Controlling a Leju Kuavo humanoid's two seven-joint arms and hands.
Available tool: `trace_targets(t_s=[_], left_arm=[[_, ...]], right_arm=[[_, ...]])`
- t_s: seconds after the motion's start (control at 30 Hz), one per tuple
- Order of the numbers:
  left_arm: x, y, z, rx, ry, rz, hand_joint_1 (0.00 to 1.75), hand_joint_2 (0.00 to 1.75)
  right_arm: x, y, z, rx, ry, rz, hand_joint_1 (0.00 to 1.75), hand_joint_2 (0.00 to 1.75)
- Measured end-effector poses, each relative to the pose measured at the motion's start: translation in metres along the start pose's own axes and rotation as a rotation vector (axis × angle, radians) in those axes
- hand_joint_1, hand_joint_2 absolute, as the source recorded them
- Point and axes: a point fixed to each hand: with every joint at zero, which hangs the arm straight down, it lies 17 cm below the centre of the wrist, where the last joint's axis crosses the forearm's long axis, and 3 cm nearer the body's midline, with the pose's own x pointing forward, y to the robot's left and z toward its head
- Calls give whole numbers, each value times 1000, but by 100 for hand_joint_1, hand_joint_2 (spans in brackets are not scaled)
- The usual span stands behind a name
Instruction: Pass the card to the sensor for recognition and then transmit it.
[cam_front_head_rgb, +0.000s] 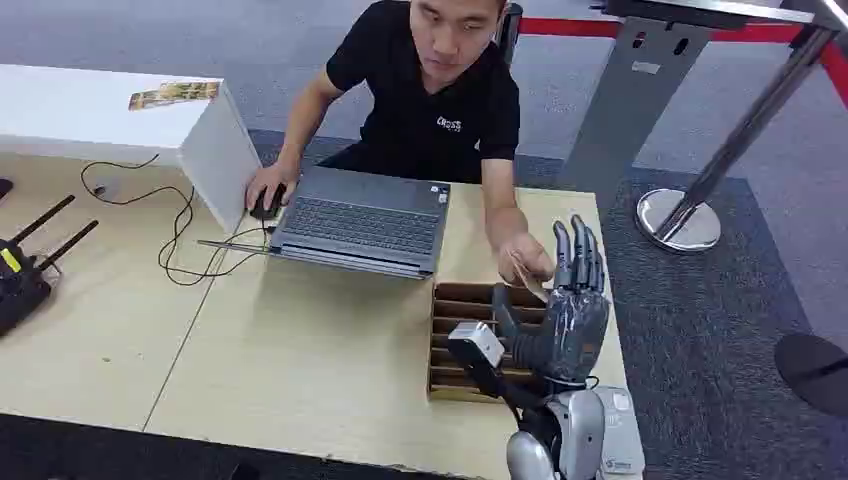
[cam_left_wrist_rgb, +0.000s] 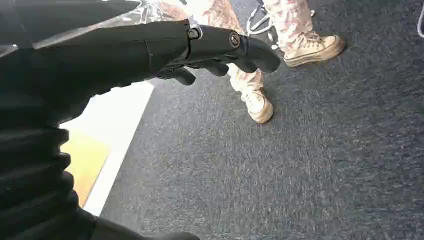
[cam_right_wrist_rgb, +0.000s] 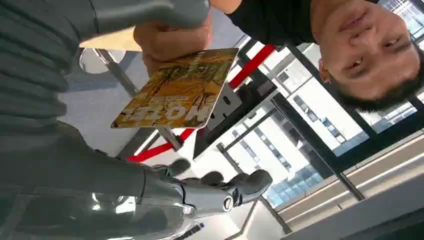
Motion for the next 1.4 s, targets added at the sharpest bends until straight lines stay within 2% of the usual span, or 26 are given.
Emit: trace_targets(t_s=[0.67,1.17,1.4], left_arm=[[-1,1,-1,4,-3,-10,0,175],[-6,2,-1,17,15,-30,0,175],[-7,5,-2,28,21,-31,0,175]], right_arm=[[1,2,2,7,-30,-2,175,175],[5,-12,7,-19,-141,22,175,175],[-40,-33,24,-34,-34,53,175,175]])
